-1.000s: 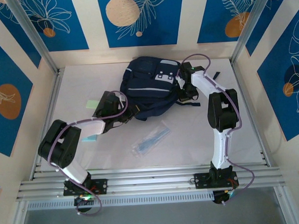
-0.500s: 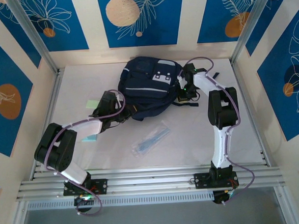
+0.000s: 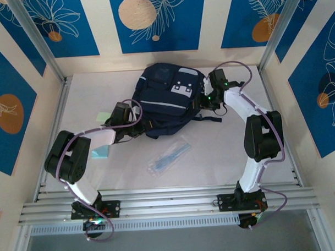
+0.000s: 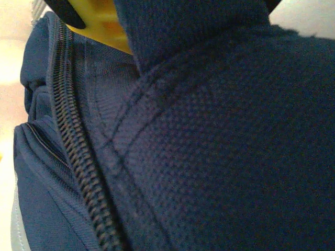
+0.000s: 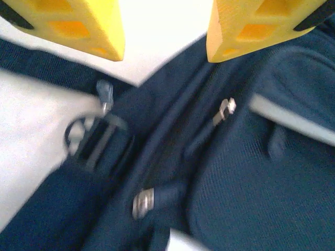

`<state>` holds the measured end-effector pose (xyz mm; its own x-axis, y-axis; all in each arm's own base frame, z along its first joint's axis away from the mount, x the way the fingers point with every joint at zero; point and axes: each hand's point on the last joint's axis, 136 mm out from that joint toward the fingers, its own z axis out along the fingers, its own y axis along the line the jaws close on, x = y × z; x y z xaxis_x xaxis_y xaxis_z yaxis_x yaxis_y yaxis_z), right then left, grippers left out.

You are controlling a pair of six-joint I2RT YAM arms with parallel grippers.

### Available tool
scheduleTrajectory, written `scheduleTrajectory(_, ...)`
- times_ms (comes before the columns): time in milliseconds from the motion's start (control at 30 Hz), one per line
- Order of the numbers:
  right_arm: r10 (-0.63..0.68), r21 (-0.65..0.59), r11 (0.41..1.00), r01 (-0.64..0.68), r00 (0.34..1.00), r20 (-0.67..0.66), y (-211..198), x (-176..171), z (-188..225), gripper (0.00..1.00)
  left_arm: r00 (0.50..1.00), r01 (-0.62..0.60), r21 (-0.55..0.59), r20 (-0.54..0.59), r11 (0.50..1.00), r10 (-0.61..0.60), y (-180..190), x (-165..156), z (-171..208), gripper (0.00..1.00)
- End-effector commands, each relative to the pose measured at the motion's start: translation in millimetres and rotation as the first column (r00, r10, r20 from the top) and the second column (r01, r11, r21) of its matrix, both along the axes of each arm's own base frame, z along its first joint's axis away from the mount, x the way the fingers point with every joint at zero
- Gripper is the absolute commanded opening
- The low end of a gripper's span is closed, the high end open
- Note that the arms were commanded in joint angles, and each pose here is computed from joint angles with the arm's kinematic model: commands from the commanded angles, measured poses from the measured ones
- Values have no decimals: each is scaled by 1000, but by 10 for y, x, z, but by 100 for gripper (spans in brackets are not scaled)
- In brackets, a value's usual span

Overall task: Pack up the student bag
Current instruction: Zip the student bag at the top-center of the table.

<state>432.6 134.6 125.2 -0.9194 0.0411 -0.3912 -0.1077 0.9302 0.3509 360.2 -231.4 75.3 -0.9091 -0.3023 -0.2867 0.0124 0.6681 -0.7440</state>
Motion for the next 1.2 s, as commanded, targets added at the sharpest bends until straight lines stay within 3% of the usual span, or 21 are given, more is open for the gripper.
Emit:
scheduleTrajectory(0,-52,21,998,51,995,89,-25,424,144,46,999,38,39,32,999,-39,95,17,1,0)
scheduleTrajectory(200,-41,91,995,34,996,76,45,895,11,45,1000,14,45,11,999,-14,208,7,-93,0)
scheduleTrajectory(433,-9,155,988,11,1000,-11,258,888,-376,43,1000,-5,46,1,999,5,272,44,-139,0)
scheduleTrajectory(767,131,318,943,-96,987,-89,742,275,-477,44,998,-48,-7,26,999,48,260,193,-64,0)
scheduleTrajectory(1000,221,378,912,-161,968,-122,983,-323,-403,43,997,-65,-39,34,997,66,221,305,-27,0)
scheduleTrajectory(1167,284,389,897,-210,948,-144,1132,-554,-439,44,997,-69,-58,33,996,71,195,350,-34,0)
